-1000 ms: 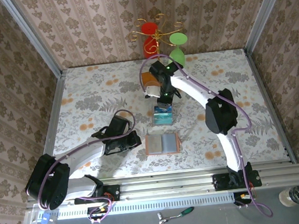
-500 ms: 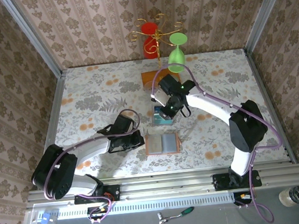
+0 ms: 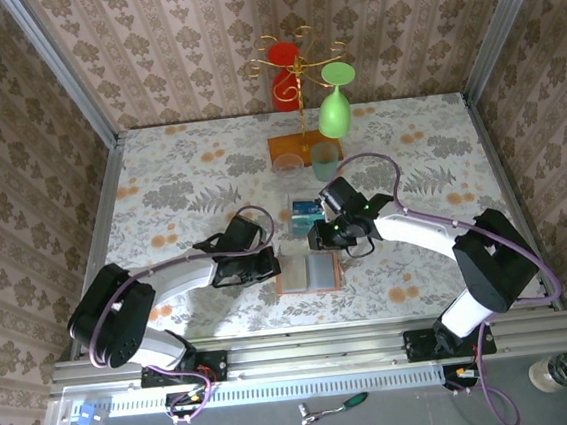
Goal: Take the credit cards out of the card holder
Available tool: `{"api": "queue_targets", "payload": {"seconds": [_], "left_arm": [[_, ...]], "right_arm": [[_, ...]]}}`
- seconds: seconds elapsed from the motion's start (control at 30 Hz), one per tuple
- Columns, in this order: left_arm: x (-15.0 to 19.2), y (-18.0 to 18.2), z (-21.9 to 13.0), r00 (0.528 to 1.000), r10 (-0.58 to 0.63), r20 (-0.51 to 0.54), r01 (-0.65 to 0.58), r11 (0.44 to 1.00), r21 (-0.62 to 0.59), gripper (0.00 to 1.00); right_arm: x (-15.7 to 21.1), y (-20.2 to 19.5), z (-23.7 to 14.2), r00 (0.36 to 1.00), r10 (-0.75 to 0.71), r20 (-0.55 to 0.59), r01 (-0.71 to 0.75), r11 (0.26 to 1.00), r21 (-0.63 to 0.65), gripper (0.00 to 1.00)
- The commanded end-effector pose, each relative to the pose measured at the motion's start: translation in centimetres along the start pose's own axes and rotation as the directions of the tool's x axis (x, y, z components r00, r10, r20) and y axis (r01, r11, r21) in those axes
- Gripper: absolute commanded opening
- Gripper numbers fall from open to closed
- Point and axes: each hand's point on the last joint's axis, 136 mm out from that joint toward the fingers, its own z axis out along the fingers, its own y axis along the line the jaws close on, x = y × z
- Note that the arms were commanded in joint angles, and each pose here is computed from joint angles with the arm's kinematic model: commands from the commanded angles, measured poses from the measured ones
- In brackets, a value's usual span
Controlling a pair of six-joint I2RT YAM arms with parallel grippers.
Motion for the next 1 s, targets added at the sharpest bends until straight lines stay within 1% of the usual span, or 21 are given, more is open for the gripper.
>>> {"api": "queue_targets", "payload": {"seconds": [0.0,0.07,0.23,0.3,0.37,0.5,0.6,0.77,0.97], "left_arm": [[0.0,-0.4,0.2,1.000,0.009,-0.007,-0.009,1.000,0.002,0.02],[0.3,-0.3,0.4,1.000,0.007,-0.015,-0.007,1.000,0.001,0.02],[0.9,0.4,0.9,0.999,-0.006,-0.044,0.005,1.000,-0.017,0.01],[1.1,0.6,1.0,0.999,-0.010,-0.050,0.008,1.000,-0.023,0.01],[1.3,0.9,1.1,0.998,-0.016,-0.053,0.014,0.999,-0.033,0.01],[1.5,1.4,1.1,0.998,-0.025,-0.060,0.022,0.999,-0.049,0.01],[1.6,1.5,1.1,0.998,-0.027,-0.059,0.024,0.998,-0.050,0.01],[1.6,1.6,1.1,0.998,-0.029,-0.058,0.026,0.998,-0.051,0.01],[1.7,1.8,1.1,0.998,-0.033,-0.058,0.030,0.998,-0.053,0.01]], "right_arm": [[0.5,2.6,-0.3,0.991,0.135,0.004,-0.134,0.983,-0.122,0.26],[1.4,2.7,0.3,0.988,0.150,-0.021,-0.151,0.979,-0.139,0.27],[2.9,2.6,1.4,0.985,0.163,-0.052,-0.169,0.975,-0.146,0.34],[3.4,2.8,1.8,0.984,0.164,-0.063,-0.172,0.973,-0.152,0.39],[3.7,2.9,2.2,0.984,0.166,-0.070,-0.175,0.972,-0.155,0.40],[3.7,3.4,2.5,0.984,0.163,-0.070,-0.173,0.971,-0.167,0.40],[3.8,3.7,3.0,0.984,0.158,-0.082,-0.170,0.971,-0.166,0.37],[4.3,4.4,3.8,0.985,0.146,-0.096,-0.160,0.974,-0.162,0.36],[4.6,4.0,4.5,0.983,0.151,-0.102,-0.164,0.976,-0.143,0.36]]}}
